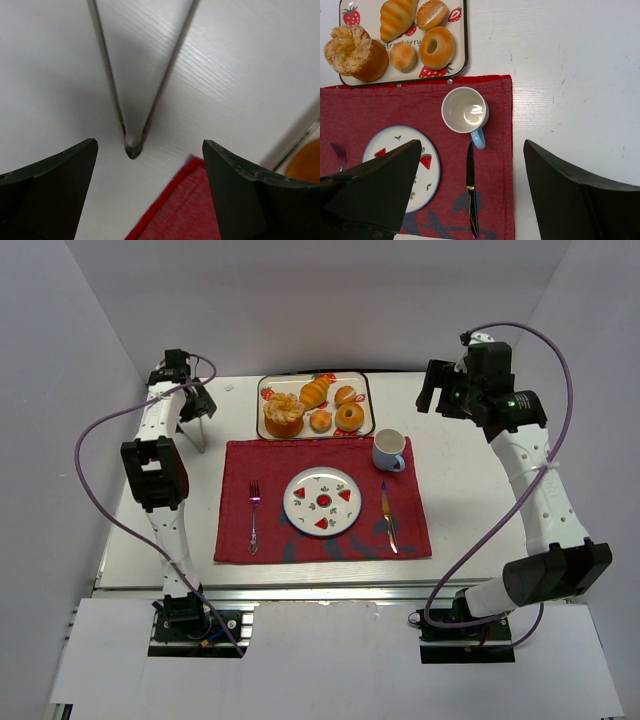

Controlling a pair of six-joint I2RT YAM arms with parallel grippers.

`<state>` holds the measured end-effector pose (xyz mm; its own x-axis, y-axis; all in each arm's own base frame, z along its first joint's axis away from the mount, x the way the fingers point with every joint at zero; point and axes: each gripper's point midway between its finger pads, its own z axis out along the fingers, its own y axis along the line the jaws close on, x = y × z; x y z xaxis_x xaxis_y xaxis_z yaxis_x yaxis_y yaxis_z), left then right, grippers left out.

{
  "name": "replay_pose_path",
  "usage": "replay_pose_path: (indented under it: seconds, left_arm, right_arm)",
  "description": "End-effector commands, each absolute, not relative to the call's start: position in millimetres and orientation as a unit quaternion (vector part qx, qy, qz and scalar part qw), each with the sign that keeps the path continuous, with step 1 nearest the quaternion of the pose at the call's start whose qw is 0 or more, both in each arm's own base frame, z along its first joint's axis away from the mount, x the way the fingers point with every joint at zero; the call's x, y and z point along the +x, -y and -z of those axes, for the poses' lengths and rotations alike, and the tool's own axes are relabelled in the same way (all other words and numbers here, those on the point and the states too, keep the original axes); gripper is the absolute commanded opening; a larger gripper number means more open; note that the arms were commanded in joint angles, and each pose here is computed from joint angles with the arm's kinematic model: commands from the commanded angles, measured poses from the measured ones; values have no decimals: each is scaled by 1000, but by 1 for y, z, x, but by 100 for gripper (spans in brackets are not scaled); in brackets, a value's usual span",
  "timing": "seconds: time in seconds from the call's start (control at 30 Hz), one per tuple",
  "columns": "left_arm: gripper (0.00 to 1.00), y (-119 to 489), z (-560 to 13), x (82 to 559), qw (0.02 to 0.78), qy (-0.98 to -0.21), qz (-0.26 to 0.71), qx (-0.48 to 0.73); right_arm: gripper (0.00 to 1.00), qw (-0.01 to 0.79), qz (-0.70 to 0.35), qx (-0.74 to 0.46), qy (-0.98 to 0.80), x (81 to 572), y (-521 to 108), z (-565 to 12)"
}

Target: Place the bread

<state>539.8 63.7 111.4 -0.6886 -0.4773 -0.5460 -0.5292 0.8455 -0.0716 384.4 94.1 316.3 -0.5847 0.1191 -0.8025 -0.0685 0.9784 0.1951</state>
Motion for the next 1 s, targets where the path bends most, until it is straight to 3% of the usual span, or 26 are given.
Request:
replay_pose_path:
  seconds: [0.0, 0.97]
  left_arm:
    - [97, -77, -137, 539, 305, -902, -42, -303]
    - [92, -113, 2, 569, 256, -932, -81, -243]
  right_arm:
    - [89, 479, -99, 14, -872, 396, -94, -326]
    - [89, 459, -71, 32, -885, 419, -89, -273]
